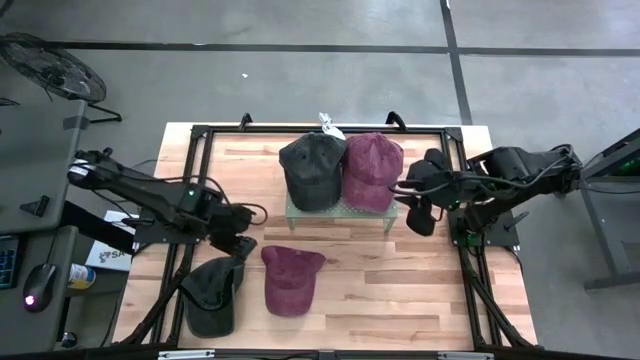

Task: Pick & Place hat
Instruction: Stack the black cap on top of the black cap on the shelf

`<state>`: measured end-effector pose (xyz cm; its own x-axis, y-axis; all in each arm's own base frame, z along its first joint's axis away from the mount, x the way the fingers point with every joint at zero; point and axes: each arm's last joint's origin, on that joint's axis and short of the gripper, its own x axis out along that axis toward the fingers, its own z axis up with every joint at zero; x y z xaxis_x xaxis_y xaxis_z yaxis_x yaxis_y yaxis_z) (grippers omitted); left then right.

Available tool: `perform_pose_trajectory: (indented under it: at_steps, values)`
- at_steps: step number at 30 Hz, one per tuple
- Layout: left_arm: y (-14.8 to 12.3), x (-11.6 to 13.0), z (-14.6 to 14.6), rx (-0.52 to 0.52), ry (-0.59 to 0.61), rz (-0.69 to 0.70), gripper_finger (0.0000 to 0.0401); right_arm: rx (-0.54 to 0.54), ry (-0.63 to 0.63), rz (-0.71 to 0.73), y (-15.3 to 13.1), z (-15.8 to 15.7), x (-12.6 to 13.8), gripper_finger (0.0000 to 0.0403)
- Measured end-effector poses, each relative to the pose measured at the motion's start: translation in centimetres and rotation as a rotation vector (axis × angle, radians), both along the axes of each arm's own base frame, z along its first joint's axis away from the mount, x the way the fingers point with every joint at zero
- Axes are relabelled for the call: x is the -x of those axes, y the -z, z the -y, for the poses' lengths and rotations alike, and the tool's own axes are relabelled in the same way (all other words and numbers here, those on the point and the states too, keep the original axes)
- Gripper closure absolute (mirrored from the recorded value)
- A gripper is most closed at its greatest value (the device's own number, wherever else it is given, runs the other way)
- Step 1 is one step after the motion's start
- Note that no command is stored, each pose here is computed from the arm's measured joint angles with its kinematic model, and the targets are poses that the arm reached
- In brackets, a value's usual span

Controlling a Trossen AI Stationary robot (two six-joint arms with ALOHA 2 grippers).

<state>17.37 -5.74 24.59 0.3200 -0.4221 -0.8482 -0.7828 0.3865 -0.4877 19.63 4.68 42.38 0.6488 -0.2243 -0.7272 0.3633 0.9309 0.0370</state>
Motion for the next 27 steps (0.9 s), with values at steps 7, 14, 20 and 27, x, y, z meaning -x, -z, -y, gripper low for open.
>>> perform_pose_trajectory:
  at_steps: [7,14,20,27]
  values:
    - [2.2,-1.3,1.1,-0.033,-0.028,-0.15,0.0199,0.011,-0.082,-0.025,0.0,-0.2,0.0,0.0253]
    - [3.2,-2.0,1.5,0.007,-0.06,-0.227,0.0199,0.014,-0.145,-0.05,0.1,-0.3,0.1,0.0252]
    - [3.1,-2.1,1.6,0.021,-0.085,-0.228,0.0199,0.014,-0.178,-0.061,0.1,-0.3,0.1,0.0252]
    - [4.0,-2.5,1.8,0.042,-0.078,-0.303,0.0199,0.016,-0.188,-0.067,0.2,-0.3,0.2,0.0253]
